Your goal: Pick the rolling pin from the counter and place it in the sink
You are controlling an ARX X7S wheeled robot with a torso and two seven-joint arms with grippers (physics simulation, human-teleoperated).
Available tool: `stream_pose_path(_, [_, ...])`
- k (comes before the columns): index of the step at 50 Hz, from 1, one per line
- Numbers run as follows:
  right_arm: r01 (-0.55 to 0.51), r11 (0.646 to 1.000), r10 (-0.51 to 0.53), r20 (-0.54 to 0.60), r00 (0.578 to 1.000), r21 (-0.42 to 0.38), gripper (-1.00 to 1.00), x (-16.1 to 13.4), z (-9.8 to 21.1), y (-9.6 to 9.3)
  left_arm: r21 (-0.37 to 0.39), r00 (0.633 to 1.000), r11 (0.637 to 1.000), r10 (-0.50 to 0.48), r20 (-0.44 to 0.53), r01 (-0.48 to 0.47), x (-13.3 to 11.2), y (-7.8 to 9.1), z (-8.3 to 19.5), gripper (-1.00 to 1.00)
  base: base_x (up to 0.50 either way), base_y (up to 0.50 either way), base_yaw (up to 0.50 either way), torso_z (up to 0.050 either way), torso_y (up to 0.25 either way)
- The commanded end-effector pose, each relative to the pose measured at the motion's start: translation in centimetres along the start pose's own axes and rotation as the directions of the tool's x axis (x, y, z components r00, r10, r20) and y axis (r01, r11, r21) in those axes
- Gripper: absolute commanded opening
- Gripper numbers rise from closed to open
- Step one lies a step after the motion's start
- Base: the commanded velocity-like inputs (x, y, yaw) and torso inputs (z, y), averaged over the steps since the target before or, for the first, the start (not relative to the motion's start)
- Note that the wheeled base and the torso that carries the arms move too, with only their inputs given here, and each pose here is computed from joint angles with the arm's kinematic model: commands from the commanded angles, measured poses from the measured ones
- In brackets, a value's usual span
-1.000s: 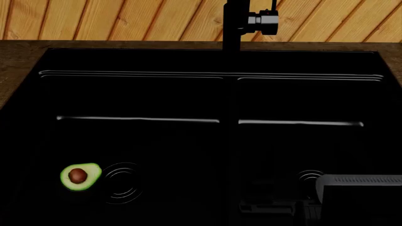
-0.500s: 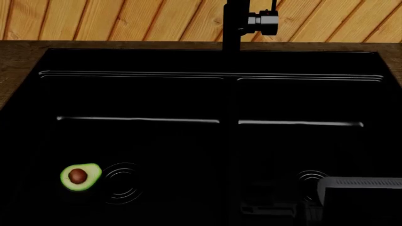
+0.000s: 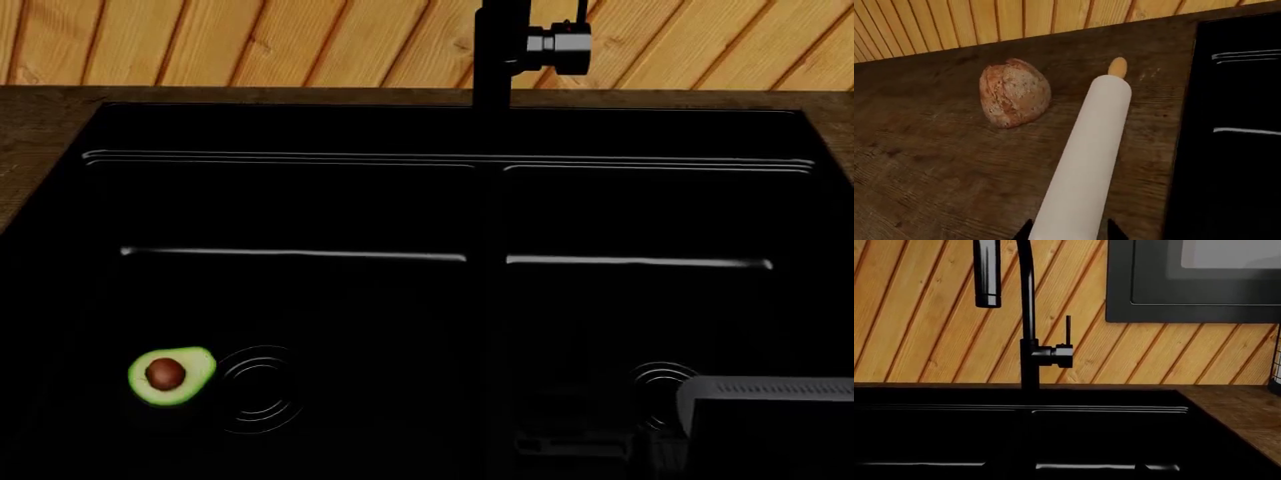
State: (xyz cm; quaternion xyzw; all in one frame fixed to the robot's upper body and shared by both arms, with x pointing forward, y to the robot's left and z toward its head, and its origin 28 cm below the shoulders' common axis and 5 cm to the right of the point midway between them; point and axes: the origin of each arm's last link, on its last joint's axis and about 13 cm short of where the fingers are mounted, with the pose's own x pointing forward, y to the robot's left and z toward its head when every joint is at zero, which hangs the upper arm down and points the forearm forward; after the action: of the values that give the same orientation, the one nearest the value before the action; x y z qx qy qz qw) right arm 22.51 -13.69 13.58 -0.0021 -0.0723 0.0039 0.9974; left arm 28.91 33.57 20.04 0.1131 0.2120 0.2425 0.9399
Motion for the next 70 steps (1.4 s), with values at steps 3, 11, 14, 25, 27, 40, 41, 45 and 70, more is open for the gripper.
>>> stream_pose_path(3, [0.015,1.000,-0.015,0.003,1.000,-0.008,1.00,0.1,0.0,-0.3,0.080,0.981,0.988,-0.143,0.133,0.133,-1.7,-3.3,3.0,-1.00,0.00,0.00,0.00,0.000,0.000])
stream_pose_path(11, [0.010,1.000,-0.010,0.005,1.000,-0.005,1.00,0.2,0.1,-0.2,0.197,0.960,0.955,-0.249,0.126,0.221,-2.7,-4.8,3.3,-1.00,0.00,0.00,0.00,0.000,0.000])
stream_pose_path(14, [0.008,1.000,-0.008,0.005,1.000,-0.005,1.00,0.2,0.1,-0.2,0.260,0.951,0.934,-0.285,0.120,0.247,-2.9,-5.4,3.3,-1.00,0.00,0.00,0.00,0.000,0.000])
stream_pose_path(25, [0.010,1.000,-0.010,0.005,1.000,-0.003,1.00,0.1,0.1,-0.3,0.442,0.912,0.831,-0.405,0.064,0.338,-2.6,-8.4,2.6,-1.00,0.00,0.00,0.00,0.000,0.000])
stream_pose_path(27, [0.009,1.000,-0.009,0.004,1.000,-0.004,1.00,0.1,0.0,-0.3,0.457,0.912,0.822,-0.406,0.055,0.338,-2.4,-8.8,2.5,-1.00,0.00,0.00,0.00,0.000,0.000])
stream_pose_path(40, [0.002,1.000,-0.002,0.002,1.000,-0.006,1.00,0.4,0.0,-0.2,0.500,0.887,0.777,-0.460,0.037,0.382,-1.6,-11.8,2.0,-1.00,0.00,0.00,0.00,0.000,0.000])
stream_pose_path(41, [0.001,1.000,-0.001,0.002,1.000,-0.006,1.00,0.4,-0.1,-0.2,0.504,0.882,0.771,-0.470,0.038,0.390,-1.7,-12.3,2.1,-1.00,0.00,0.00,0.00,0.000,0.000])
stream_pose_path(45, [0.001,1.000,-0.001,-0.001,1.000,-0.004,1.00,0.4,-0.2,-0.1,0.522,0.858,0.741,-0.513,0.035,0.422,-1.7,-13.8,2.1,-1.00,0.00,0.00,0.00,0.000,0.000])
stream_pose_path(70, [-0.002,1.000,0.002,0.000,1.000,-0.001,1.00,0.5,-0.3,-0.2,0.624,0.770,0.517,-0.595,-0.230,0.586,0.1,-20.4,-5.0,-1.00,0.00,0.00,0.00,0.000,0.000])
